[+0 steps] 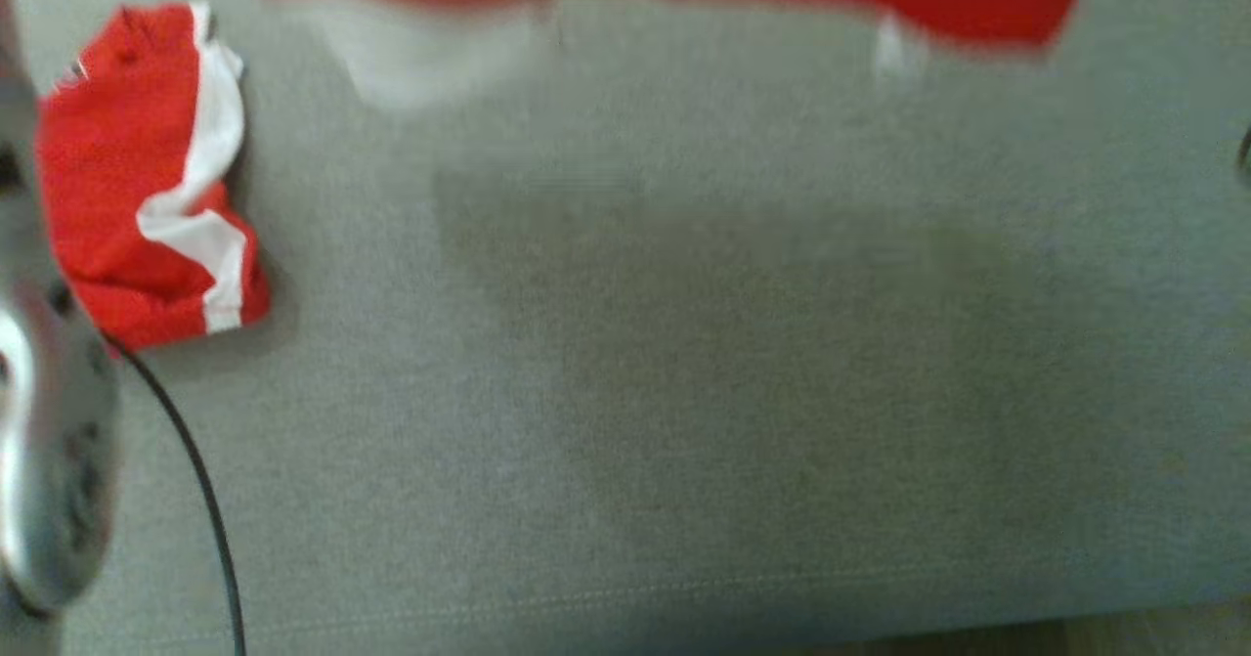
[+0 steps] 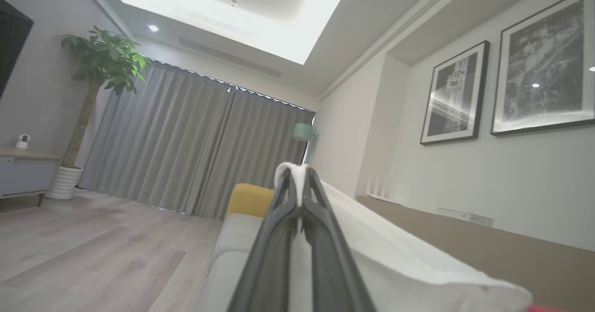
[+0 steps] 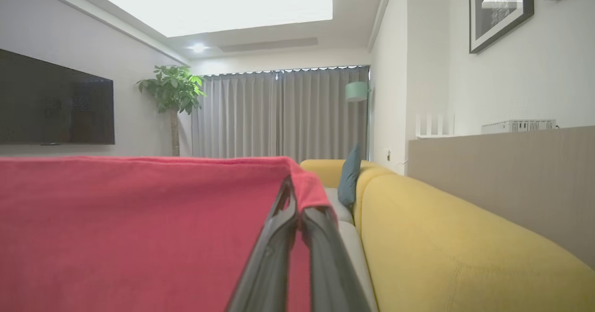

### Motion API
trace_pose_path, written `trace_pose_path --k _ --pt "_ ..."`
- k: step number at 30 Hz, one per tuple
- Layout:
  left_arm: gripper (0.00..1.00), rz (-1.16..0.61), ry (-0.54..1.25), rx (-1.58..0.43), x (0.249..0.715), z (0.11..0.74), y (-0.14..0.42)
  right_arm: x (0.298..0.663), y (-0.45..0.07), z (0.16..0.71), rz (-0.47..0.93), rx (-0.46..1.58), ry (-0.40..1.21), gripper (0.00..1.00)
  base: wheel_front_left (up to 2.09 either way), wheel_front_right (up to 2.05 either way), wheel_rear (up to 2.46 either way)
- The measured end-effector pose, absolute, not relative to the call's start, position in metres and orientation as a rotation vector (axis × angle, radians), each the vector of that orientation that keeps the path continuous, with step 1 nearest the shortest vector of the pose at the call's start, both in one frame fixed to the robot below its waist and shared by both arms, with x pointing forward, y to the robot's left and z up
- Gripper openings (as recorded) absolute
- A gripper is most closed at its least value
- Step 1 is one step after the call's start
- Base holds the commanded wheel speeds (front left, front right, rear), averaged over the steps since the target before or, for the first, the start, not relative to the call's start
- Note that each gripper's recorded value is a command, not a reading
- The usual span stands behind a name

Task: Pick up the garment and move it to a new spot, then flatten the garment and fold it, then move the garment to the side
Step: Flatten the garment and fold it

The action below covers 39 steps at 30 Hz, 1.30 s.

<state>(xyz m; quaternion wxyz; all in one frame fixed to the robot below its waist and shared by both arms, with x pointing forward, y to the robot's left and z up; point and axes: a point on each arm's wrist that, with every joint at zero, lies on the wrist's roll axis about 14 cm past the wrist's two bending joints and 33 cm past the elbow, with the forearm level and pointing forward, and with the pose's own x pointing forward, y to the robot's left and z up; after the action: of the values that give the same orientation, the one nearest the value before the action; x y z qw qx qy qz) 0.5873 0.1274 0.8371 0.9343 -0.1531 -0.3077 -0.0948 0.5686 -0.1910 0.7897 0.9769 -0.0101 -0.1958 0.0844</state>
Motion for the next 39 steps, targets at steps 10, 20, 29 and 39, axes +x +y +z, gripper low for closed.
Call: trace_pose_path --k 10,20,29,39 --pt "0.0 -0.168 -0.61 -0.34 0.653 0.796 0.135 0.645 -0.175 0.749 0.173 -0.086 -0.454 0.0 0.0 0.0 0.0" --pt "0.0 -0.191 -0.202 -0.296 0.665 0.603 0.122 0.656 -0.152 0.531 0.229 -0.053 0.045 0.0 0.0 0.0 0.0" --pt "0.0 -0.215 -0.047 -0.227 0.606 0.532 0.122 0.594 -0.15 0.455 0.277 -0.064 0.323 0.0 0.0 0.0 0.0" --pt "0.0 -0.321 0.1 -0.128 0.504 0.481 0.115 0.523 -0.18 0.445 0.292 -0.137 0.464 0.0 0.0 0.0 0.0"
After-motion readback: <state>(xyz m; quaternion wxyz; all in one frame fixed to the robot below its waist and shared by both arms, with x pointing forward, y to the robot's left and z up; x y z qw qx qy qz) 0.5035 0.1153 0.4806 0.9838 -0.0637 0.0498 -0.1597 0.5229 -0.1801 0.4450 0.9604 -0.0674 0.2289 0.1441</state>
